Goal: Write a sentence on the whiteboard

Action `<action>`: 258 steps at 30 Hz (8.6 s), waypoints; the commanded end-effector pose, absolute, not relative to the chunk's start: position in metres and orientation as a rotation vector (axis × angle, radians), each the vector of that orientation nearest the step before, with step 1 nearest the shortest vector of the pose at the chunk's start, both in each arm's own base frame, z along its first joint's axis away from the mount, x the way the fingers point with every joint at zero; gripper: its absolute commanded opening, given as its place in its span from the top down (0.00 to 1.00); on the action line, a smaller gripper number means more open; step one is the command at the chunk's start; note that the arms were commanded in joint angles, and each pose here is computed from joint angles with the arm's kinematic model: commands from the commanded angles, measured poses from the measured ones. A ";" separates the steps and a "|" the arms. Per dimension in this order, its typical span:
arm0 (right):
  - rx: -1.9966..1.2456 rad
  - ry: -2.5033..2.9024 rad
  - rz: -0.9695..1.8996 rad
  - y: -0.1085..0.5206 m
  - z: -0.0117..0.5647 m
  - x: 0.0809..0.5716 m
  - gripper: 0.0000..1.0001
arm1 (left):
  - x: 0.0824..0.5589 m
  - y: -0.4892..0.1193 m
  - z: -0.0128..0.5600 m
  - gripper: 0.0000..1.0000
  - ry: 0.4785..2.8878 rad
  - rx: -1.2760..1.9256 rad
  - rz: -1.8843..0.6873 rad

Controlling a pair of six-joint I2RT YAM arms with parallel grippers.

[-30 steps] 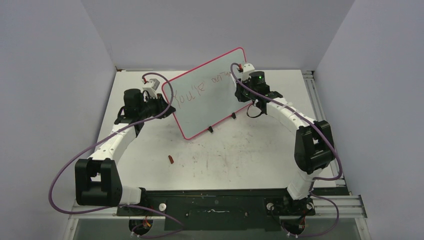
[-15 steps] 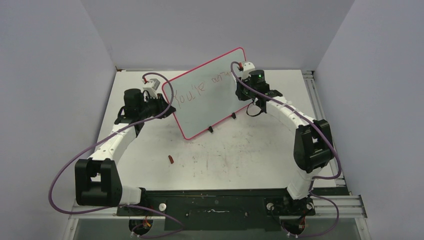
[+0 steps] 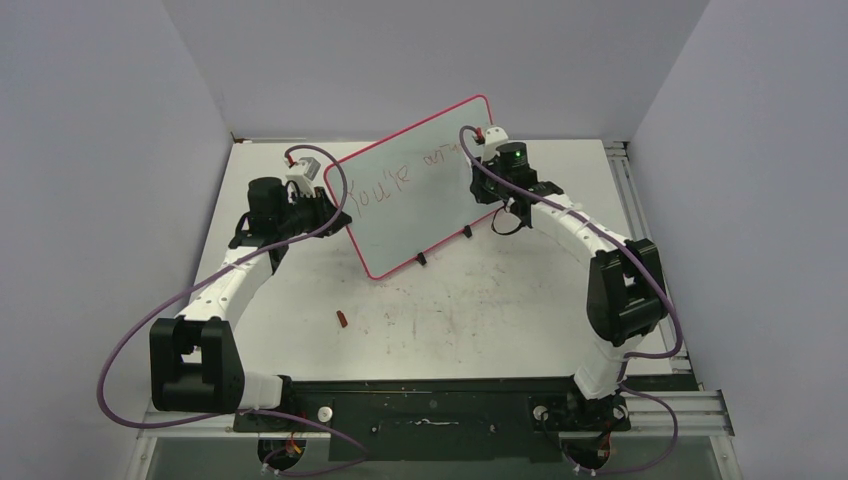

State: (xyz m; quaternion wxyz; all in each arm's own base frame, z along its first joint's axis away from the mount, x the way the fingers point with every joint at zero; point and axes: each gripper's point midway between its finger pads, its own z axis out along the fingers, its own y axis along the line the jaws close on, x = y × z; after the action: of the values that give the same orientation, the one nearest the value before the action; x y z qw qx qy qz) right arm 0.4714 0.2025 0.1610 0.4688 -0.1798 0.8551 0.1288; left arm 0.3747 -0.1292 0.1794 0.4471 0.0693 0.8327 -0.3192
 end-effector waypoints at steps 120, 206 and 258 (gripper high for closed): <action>-0.414 2.154 0.265 0.186 0.164 0.477 0.95 | 0.376 -0.128 0.195 1.00 2.048 0.198 -0.739; -0.394 2.102 0.203 0.180 0.187 0.506 0.95 | 0.375 -0.129 0.196 1.00 2.046 0.205 -0.741; -0.383 2.157 0.202 0.172 0.165 0.515 0.95 | 0.375 -0.130 0.196 1.00 2.046 0.206 -0.742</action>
State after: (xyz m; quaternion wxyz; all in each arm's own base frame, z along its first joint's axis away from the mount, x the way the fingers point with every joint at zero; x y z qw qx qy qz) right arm 0.5063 0.1709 0.1510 0.4368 -0.1550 0.8828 0.0767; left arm 0.3720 -0.1308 0.1798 0.4442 0.0776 0.8369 -0.3103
